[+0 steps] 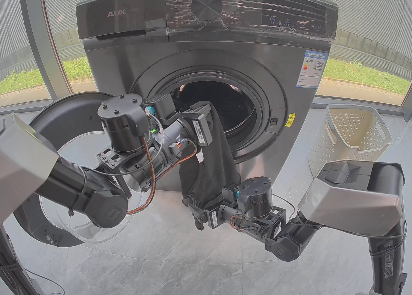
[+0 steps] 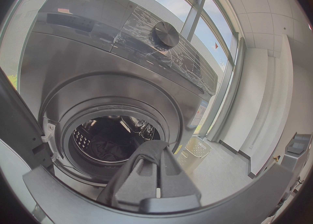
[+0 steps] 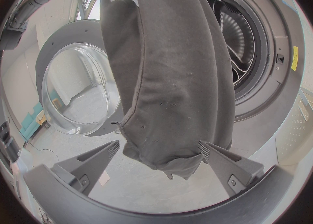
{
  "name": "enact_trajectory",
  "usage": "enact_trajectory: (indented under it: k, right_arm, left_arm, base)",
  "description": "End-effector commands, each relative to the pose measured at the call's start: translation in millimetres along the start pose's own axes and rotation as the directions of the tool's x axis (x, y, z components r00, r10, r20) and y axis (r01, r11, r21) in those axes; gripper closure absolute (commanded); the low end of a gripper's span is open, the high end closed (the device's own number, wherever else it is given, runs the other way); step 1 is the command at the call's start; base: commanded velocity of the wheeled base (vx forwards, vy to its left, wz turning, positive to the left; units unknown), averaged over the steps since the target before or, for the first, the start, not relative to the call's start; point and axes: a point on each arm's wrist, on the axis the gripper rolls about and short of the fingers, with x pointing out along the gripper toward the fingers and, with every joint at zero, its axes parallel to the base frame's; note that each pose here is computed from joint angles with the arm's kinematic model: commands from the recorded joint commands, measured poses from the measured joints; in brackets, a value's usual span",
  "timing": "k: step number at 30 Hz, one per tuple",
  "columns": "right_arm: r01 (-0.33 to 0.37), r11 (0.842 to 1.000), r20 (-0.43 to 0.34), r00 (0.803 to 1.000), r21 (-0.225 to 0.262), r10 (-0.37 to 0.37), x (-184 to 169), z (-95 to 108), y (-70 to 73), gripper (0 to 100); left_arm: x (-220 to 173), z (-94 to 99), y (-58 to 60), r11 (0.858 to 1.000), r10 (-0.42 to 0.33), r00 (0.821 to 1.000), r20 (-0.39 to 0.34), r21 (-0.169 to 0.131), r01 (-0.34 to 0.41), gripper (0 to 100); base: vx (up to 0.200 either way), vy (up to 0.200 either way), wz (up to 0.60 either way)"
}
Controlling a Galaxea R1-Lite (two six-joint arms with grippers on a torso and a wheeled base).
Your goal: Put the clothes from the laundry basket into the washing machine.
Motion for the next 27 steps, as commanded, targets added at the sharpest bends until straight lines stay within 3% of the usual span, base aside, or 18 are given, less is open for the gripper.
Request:
enact_trajectory:
  k: [1,12,19,27]
  right_arm:
    - [0.008,1.0,-0.008,1.0,-0.001,-0.008,8,-7,2.2,0]
    - [0.092,0.996,0.009,0.996,0.012,-0.093,22,-9,-12.5,0]
    - [0.154,0.988,0.031,0.987,0.029,-0.155,13,5,-31.3,0]
    - [0.15,0.988,0.033,0.988,0.029,-0.151,13,6,-29.3,0]
  left_arm:
    - [0,0.3,-0.1,1.0,0.0,1.0,0.001,0.0,0.0,100]
    - [-2,2.2,-0.3,1.0,0.005,1.0,0.005,0.0,-0.005,100]
    - [-4,0.7,0.7,1.0,0.008,1.0,0.0,0.0,-0.008,100]
    - [-5,-0.1,-0.2,1.0,0.006,1.0,-0.004,0.0,-0.006,100]
  base:
    - [0.0,0.0,0.0]
    - [0.0,0.0,0.0]
    - [0.0,0.0,0.0]
    - [0.0,0.0,0.0]
